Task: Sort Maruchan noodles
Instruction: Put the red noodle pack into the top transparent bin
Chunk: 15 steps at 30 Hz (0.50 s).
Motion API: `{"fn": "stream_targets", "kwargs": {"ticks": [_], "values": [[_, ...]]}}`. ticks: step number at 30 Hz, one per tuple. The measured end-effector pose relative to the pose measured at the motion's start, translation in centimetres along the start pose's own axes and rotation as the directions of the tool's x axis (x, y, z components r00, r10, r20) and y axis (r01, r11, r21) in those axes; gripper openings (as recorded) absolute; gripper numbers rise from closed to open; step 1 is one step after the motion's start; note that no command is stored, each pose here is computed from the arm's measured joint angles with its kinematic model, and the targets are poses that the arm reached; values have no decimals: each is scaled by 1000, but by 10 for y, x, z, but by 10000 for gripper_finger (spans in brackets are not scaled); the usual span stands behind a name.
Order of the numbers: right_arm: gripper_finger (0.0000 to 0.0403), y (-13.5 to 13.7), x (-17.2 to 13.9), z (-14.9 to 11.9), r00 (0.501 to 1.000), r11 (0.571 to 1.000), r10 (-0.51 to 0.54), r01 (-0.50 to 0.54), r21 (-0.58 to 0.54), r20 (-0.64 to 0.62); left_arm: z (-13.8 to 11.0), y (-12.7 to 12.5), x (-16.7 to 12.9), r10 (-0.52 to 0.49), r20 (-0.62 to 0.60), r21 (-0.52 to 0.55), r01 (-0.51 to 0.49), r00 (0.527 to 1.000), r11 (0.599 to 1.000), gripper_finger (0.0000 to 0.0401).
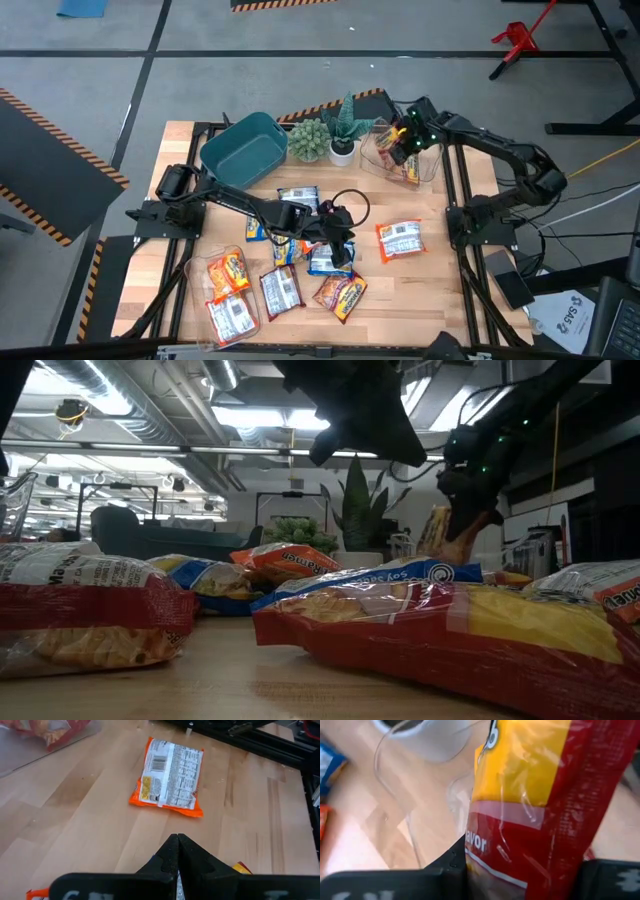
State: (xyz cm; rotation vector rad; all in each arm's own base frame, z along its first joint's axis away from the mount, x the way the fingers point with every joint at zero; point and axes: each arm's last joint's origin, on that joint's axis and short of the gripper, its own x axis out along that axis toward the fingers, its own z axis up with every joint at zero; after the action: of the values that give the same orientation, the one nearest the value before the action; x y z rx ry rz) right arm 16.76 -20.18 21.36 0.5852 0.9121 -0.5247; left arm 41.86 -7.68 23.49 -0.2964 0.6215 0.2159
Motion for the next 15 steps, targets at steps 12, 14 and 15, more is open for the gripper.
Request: {"fn": "stream_targets", "kwargs": {"ticks": [12,14,15], "values": [[109,17,30,-4,993,988,-26,7,-157,-117,0,0,0,3,2,7,-3,1000,1000,0],[113,19,31,-4,992,985,-51,30,-170,-119,0,0,0,3,2,7,-3,1000,1000,0],[125,20,31,-4,990,983,-73,51,-176,-119,0,0,0,3,2,7,-3,1000,1000,0]]}}
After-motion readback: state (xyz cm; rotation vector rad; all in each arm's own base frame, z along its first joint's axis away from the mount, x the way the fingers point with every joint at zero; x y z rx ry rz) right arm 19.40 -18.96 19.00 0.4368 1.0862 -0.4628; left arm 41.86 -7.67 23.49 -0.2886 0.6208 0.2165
